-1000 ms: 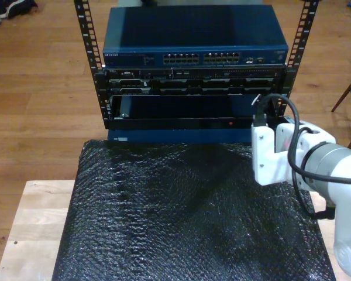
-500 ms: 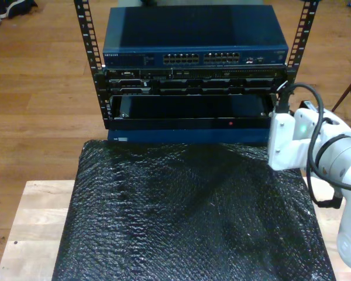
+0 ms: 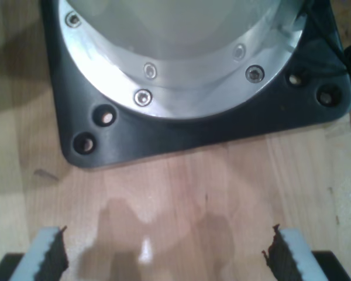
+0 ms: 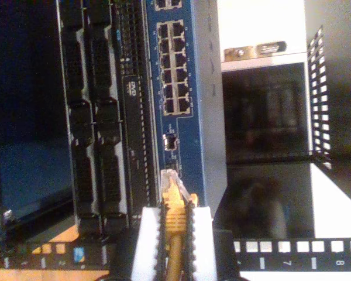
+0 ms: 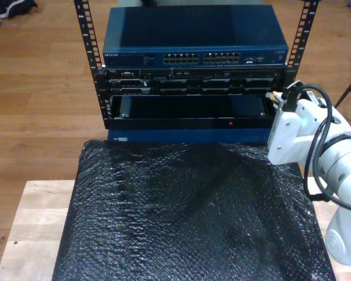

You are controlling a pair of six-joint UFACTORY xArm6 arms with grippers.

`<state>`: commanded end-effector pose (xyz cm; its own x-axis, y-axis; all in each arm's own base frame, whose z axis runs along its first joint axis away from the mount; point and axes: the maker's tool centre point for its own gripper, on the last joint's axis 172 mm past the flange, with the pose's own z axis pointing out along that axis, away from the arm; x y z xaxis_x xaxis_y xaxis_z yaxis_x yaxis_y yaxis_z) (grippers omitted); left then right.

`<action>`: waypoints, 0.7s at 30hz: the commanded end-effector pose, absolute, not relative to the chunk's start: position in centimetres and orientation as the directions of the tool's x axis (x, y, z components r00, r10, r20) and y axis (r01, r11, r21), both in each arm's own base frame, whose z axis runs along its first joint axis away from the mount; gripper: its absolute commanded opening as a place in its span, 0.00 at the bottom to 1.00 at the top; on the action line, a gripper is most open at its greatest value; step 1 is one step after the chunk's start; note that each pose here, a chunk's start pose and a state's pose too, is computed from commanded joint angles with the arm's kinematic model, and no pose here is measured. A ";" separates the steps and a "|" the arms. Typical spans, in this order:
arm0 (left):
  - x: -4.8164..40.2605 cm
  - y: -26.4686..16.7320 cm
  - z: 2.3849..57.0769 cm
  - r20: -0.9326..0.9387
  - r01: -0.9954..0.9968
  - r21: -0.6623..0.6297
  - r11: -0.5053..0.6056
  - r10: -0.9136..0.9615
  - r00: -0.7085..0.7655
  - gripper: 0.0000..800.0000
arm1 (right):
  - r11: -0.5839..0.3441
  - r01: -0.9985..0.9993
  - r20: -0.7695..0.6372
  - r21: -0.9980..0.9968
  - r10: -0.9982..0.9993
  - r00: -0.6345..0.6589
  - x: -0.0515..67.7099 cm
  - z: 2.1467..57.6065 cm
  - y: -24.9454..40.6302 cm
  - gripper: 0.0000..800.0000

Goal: Grab the cable and plug it in

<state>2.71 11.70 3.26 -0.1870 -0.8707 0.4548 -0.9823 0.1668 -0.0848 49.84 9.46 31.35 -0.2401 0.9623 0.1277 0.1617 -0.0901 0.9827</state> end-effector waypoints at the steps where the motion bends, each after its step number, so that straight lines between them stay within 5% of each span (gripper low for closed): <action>1: 2.7 11.7 3.3 0.455 -0.982 -0.084 0.167 -0.871 -0.187 1.00 | -0.090 0.160 0.128 0.983 0.962 -0.242 49.8 31.4 9.5 0.00; 21: 2.7 11.7 3.3 0.455 -0.983 -0.084 0.165 -0.871 -0.186 1.00 | -0.103 0.144 0.138 0.984 0.956 -0.260 49.7 31.7 10.5 0.00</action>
<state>2.71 11.70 3.26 -0.1855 -0.8710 0.4550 -0.9826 0.1654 -0.0841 49.69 10.46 31.75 -0.2604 0.9556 0.1380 0.1437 -0.1030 0.9843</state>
